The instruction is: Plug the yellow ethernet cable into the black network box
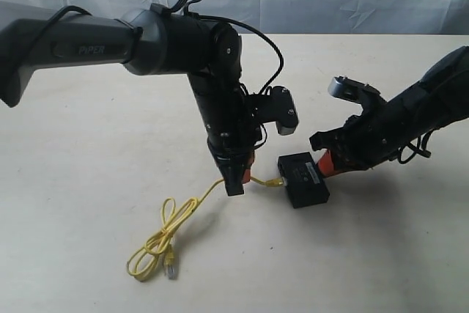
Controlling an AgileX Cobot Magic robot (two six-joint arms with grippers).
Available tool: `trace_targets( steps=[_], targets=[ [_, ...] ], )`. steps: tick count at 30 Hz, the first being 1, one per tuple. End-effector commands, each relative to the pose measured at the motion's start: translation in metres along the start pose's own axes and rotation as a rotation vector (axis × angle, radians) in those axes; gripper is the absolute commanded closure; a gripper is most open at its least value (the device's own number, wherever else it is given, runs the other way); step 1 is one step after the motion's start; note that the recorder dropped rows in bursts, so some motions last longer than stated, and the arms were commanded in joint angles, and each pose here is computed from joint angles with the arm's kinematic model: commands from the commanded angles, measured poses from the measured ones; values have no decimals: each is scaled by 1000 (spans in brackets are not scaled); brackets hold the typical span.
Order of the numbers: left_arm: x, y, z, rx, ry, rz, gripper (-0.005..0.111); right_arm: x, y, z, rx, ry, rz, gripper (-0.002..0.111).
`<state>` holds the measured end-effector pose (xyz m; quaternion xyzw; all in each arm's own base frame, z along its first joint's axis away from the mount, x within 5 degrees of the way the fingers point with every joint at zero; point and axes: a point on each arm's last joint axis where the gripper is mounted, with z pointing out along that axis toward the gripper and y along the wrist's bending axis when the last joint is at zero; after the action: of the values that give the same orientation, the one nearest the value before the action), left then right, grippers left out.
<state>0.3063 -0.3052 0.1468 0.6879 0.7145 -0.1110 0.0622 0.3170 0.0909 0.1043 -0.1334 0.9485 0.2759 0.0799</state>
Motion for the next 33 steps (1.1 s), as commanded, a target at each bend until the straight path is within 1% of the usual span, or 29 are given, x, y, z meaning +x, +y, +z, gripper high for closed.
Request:
trace_targets(
  steps=[1,7,11,14,19,26,29,33],
  targets=[
    [-7,0,-2,-18,-62,-27,107,-1,-2,1,48,-15,49,109],
    [-7,0,-2,-17,-61,-27,107,-5,-4,-4,96,-54,71,109],
    [-7,0,-2,-14,-59,-27,107,-10,0,-16,126,-113,80,109],
    [-7,0,-2,-14,-59,-27,107,-12,4,-25,136,-133,57,109],
    [-7,-1,-2,-8,-55,-27,107,-12,5,-28,157,-132,49,109],
    [-7,-1,-2,-4,-52,-27,107,-11,5,-29,153,-126,48,109],
    [-7,-1,-2,-4,-52,-27,100,-11,5,-29,153,-126,48,109],
    [-7,-1,-2,-4,-52,-27,81,-11,5,-29,153,-126,48,109]
  ],
)
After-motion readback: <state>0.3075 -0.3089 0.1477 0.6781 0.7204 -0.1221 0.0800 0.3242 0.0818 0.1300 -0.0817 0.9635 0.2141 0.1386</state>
